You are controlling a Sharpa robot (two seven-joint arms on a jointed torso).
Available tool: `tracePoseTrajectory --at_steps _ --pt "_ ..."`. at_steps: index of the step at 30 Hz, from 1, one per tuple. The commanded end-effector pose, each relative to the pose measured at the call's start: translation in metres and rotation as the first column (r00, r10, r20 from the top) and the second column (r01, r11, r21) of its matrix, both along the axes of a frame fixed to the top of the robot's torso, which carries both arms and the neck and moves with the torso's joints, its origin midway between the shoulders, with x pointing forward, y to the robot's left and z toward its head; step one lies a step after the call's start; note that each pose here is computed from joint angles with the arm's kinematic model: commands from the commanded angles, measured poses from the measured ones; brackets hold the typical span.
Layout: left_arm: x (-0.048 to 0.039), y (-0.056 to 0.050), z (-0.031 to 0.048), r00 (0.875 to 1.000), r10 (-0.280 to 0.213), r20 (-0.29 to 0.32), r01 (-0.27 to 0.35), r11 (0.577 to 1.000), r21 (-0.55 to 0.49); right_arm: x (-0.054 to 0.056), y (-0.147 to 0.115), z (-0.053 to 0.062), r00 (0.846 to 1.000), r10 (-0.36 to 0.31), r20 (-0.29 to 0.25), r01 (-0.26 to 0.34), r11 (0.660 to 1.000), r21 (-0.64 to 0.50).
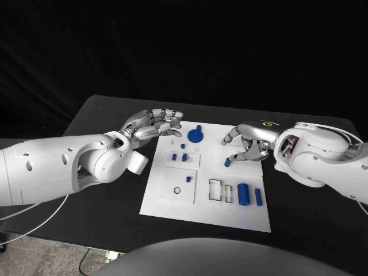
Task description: Assemble the parts on the task board
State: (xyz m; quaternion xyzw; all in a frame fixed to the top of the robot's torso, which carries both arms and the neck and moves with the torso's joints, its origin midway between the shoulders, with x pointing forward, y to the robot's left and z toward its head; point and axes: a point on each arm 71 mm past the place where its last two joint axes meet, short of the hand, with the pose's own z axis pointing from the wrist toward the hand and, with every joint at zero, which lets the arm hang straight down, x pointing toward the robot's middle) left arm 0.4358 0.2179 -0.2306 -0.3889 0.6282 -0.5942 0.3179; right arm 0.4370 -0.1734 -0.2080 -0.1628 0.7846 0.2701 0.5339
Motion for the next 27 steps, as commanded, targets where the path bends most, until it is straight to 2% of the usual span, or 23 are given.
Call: tracePoseTrajectory --at_steps 1,11,19,27 --pt "-0.0007 -0.003 0.0001 1.0 -0.016 -0.001 0.016 1.0 -0.012 0.0 -0.007 -0.011 0.997 -0.034 -0.07 0.031 0.998 -0.05" --pt "-0.0014 -0.003 -0.0006 1.0 -0.019 -0.01 0.019 1.0 -0.008 -0.002 -0.01 -0.028 0.993 -0.05 -0.104 0.043 0.997 -0.064" --pt "-0.0016 -0.003 -0.001 1.0 -0.025 -0.017 0.025 1.0 -0.009 -0.001 -0.008 -0.034 0.995 -0.07 -0.072 0.066 0.996 -0.051" --pt "-0.0014 -0.004 -0.0018 0.999 -0.035 -0.025 0.034 0.999 -0.01 0.001 -0.006 -0.038 0.995 -0.074 -0.072 0.071 0.997 -0.036"
